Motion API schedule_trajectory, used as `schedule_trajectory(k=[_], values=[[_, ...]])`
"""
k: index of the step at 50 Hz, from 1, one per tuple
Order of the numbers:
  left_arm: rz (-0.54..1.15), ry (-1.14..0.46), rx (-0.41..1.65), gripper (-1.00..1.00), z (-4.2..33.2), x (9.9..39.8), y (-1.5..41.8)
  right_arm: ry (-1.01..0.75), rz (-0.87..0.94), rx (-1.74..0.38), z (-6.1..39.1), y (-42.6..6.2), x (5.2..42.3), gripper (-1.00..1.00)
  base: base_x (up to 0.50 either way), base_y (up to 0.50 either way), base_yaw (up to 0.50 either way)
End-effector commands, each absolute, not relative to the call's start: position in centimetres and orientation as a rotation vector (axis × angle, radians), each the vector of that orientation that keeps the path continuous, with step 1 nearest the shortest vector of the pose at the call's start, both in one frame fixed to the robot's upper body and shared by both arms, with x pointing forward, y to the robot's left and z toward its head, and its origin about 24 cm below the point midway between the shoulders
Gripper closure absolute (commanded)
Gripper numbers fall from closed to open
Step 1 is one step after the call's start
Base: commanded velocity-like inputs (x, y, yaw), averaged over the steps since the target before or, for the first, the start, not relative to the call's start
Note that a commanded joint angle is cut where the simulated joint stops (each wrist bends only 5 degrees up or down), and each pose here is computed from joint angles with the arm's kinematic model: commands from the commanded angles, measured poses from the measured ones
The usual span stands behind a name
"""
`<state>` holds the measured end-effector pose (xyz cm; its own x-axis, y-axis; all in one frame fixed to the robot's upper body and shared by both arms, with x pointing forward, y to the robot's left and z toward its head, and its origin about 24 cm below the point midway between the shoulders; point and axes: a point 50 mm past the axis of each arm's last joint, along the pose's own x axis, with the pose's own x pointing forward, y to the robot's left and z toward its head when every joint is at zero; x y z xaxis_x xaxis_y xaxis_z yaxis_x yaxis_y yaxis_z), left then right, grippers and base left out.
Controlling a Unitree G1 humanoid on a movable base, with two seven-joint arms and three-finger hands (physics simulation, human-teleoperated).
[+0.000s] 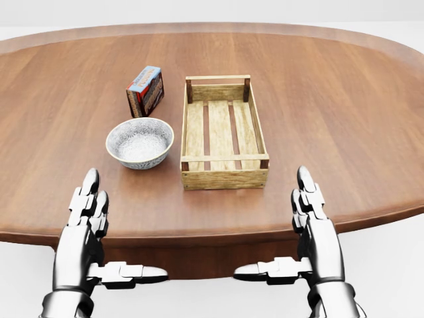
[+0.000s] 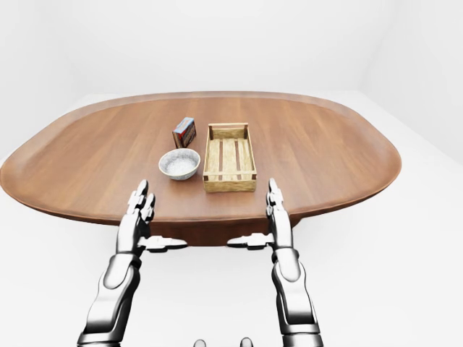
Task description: Pick up the bowl on the left and put it in the tray.
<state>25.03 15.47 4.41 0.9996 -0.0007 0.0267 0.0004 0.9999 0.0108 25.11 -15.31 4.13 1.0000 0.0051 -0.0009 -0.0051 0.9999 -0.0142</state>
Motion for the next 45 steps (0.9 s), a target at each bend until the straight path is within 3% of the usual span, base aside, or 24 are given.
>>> schedule_trajectory(k=[1,24,45], values=[[-0.010,-0.095,0.032,-1.00,5.5,24.0,16.5,0.000,0.001,-0.075,4.5,-16.4,24.1,-0.98,0.00,0.00,0.00],[0.114,-0.172,-0.098,-1.00,9.0,25.0,20.7,-0.033,-0.015,-0.110,6.2,-16.8,22.8,-0.99,0.00,0.00,0.00],[0.188,-0.285,-0.122,-1.00,12.0,25.0,23.6,-0.322,-0.013,-0.163,13.1,-15.8,19.4,-0.99,0.00,0.00,0.00]])
